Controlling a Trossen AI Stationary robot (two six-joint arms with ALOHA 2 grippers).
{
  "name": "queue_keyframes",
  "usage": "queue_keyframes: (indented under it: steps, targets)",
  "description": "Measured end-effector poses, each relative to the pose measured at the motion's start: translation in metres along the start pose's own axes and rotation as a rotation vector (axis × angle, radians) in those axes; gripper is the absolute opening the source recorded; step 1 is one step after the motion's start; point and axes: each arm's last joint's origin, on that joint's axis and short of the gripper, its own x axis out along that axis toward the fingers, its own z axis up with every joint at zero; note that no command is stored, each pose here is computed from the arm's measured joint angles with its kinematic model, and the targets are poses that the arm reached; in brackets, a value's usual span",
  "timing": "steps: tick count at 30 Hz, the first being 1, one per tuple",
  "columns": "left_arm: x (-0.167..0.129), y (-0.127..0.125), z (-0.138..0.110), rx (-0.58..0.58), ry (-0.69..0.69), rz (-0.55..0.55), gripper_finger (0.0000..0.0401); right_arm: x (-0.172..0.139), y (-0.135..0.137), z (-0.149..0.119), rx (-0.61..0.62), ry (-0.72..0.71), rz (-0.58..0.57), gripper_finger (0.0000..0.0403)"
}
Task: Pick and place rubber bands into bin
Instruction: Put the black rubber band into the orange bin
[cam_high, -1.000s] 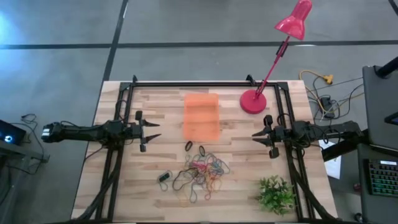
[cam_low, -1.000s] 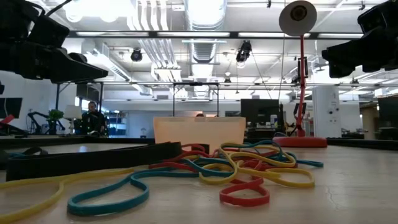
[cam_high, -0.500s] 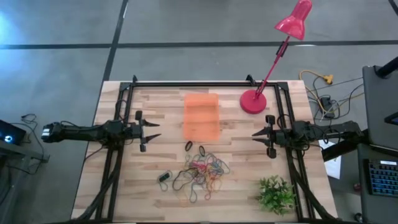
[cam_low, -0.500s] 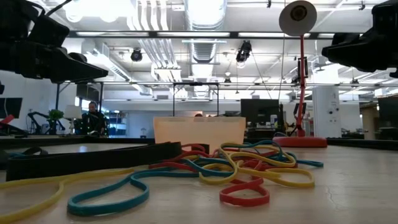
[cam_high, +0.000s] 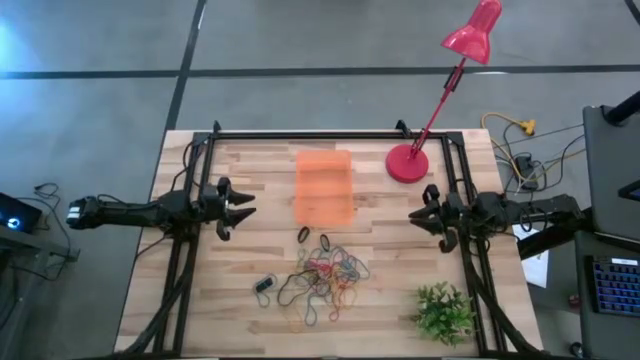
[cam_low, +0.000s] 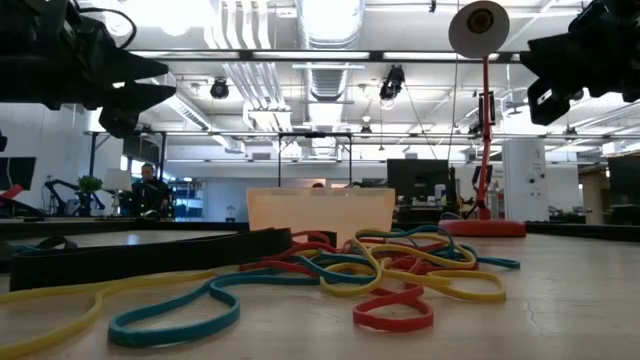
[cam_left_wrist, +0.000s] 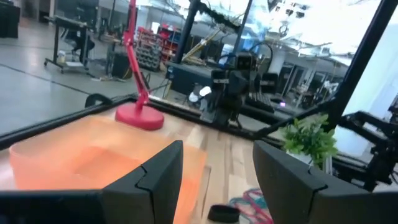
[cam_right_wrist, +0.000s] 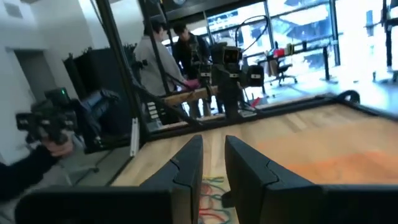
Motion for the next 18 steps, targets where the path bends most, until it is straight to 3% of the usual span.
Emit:
queue_keyframes:
  steps: [4,8,12,18]
  targets:
    - [0.000,0.001,0.001,0.082,-0.013,0.048,0.0180,0.000,0.000,0.001,-0.009,-0.010,0.000,0.0059]
    - [0.001,0.002,0.000,0.052,-0.006,0.053,0.0180,0.000,0.001,0.003,-0.209,-0.035,-0.001,0.0059]
    - [0.004,0.002,-0.005,0.033,0.045,0.058,0.0180,0.000,0.000,0.003,-0.119,-0.036,-0.023,0.0059]
    - [0.012,0.002,-0.015,-0.097,0.133,0.062,0.0180,0.001,-0.001,0.002,-0.083,-0.019,-0.027,0.0059]
